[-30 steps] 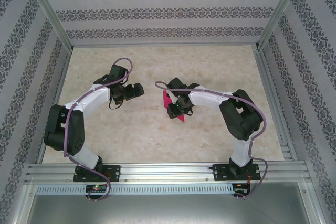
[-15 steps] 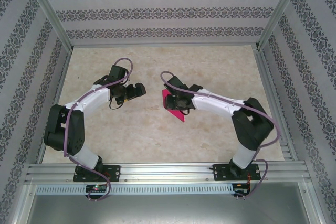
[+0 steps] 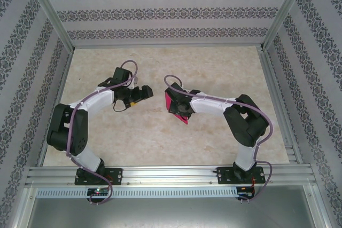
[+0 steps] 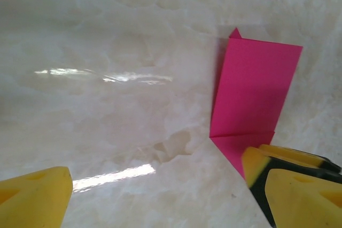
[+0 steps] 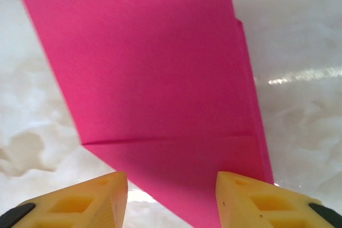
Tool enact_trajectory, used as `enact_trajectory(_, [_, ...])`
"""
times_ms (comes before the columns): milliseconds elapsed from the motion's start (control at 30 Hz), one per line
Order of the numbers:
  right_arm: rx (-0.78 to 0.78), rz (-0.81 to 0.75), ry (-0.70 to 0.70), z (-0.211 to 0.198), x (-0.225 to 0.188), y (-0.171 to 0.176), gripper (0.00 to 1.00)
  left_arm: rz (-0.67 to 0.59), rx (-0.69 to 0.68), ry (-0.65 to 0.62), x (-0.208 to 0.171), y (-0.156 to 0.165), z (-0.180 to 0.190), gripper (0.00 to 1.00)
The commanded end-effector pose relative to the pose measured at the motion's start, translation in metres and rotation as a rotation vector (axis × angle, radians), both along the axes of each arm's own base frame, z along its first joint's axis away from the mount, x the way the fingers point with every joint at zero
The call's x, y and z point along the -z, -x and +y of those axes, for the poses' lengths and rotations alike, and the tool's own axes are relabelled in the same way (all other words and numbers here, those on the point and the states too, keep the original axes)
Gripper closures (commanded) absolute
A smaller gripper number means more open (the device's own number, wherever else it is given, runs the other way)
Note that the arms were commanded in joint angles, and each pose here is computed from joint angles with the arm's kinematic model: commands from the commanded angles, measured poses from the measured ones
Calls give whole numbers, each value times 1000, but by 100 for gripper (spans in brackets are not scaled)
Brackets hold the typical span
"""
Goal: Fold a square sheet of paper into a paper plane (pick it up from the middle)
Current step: Fold the wing for the fifth time at the center of the table.
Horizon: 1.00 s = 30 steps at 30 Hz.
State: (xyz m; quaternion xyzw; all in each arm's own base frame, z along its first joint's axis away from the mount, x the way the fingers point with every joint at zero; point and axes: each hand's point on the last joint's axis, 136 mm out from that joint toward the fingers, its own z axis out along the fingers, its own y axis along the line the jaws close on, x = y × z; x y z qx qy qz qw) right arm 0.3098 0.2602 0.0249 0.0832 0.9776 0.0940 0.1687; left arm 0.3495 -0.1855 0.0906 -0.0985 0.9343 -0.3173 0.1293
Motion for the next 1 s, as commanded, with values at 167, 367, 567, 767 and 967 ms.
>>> enact_trajectory(167, [32,11,-71,-9,13,1,53,38,87,169,3,4,-44,12])
enact_trajectory(367, [-277,18,-9,3,36,23,57,39,51,105,10,3,-36,14])
enact_trajectory(567, [-620,51,167,-18,49,47,63,31,21,53,12,3,-26,14])
enact_trajectory(767, [-641,-83,65,-7,0,29,63,43,6,60,15,6,-25,14])
enact_trajectory(967, [-325,-163,-156,11,-48,6,59,52,6,72,16,10,-27,14])
